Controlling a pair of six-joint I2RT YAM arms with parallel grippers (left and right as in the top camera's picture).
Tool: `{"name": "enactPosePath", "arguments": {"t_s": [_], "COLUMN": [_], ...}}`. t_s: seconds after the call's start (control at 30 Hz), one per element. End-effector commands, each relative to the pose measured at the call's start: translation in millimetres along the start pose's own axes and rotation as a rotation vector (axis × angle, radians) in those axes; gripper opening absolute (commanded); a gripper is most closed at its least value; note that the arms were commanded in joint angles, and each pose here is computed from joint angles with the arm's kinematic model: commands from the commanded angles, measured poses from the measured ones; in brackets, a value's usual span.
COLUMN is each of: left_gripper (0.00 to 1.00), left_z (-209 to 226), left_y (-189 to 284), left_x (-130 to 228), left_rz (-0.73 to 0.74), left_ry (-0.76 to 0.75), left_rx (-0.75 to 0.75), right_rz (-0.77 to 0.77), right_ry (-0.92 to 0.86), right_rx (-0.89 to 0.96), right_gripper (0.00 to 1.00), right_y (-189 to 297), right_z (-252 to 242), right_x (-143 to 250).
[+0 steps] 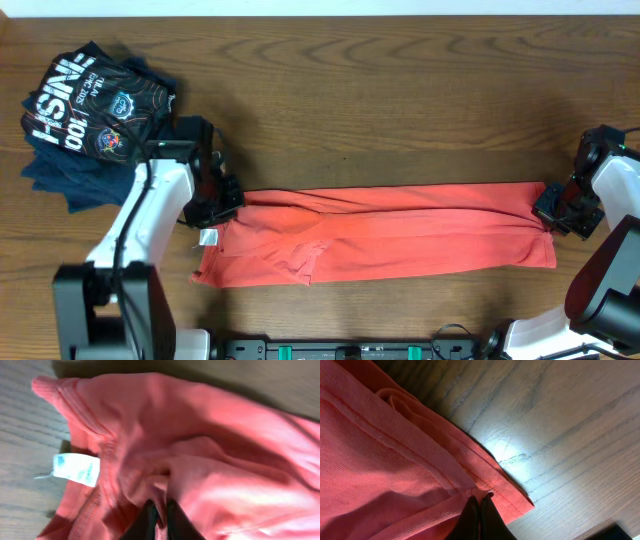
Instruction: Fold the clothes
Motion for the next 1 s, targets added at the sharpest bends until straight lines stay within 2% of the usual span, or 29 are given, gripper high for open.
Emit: {"name": "enactPosePath", "arguments": {"t_s": [0.0, 0.07, 0.17, 0.27, 0.3, 0.33, 0.37, 0.5, 0.6, 0.77, 0.97], "left_gripper": [0.21, 0.33, 0.37, 0.38, 0.43, 0.57, 0.61, 0.62, 0.62, 0.62, 0.61], "left_z": [-4, -3, -5, -10, -12, -14, -15, -32, -50, -79, -91], "left_y": [17, 19, 27, 41, 47, 51, 54, 58, 50, 12, -35], "left_x": [6, 8, 6, 0, -2, -5, -6, -12, -8, 5, 14], "left_rz": [-0.001, 0.004, -0.033, -0.132, -0.173, -0.213, -0.238, -0.317, -0.315, -0.217, -0.101], "left_ry": [-0.022, -0.019, 0.000, 0.006, 0.005, 0.012, 0.023, -0.008, -0.069, -0.121, -0.062], "left_rx": [0.056, 0.052, 0.066, 0.091, 0.112, 0.133, 0.146, 0.218, 0.233, 0.176, 0.070], "right_rz": [-0.011, -0.013, -0.016, -0.018, -0.019, -0.020, -0.020, -0.021, -0.023, -0.022, -0.019], "right_ry": [-0.028, -0.028, -0.028, -0.029, -0.029, -0.029, -0.029, -0.029, -0.030, -0.029, -0.029], "right_rx": [-0.002, -0.002, -0.003, -0.003, -0.003, -0.003, -0.003, -0.003, -0.012, -0.011, -0.010], "right_gripper": [0.01, 0.01, 0.01, 0.01, 0.01, 0.02, 0.02, 0.03, 0.03, 0.03, 0.04], "right_y": [2, 2, 2, 2, 2, 2, 2, 2, 2, 2, 2], "right_z": [-3, -3, -3, -3, -3, -3, -3, -3, -2, -2, -2], "right_x": [1, 1, 1, 0, 0, 0, 0, 0, 0, 0, 0]}}
Point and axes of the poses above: each gripper's point midway between its finger pads, its own y axis back along the fingers, its own z axis along the line the jaws close on, x = y × z, the point moved 10 cm from there along y, back along the fingers, and after that the axes turned 14 degrees about y, right-handed, at the moved point
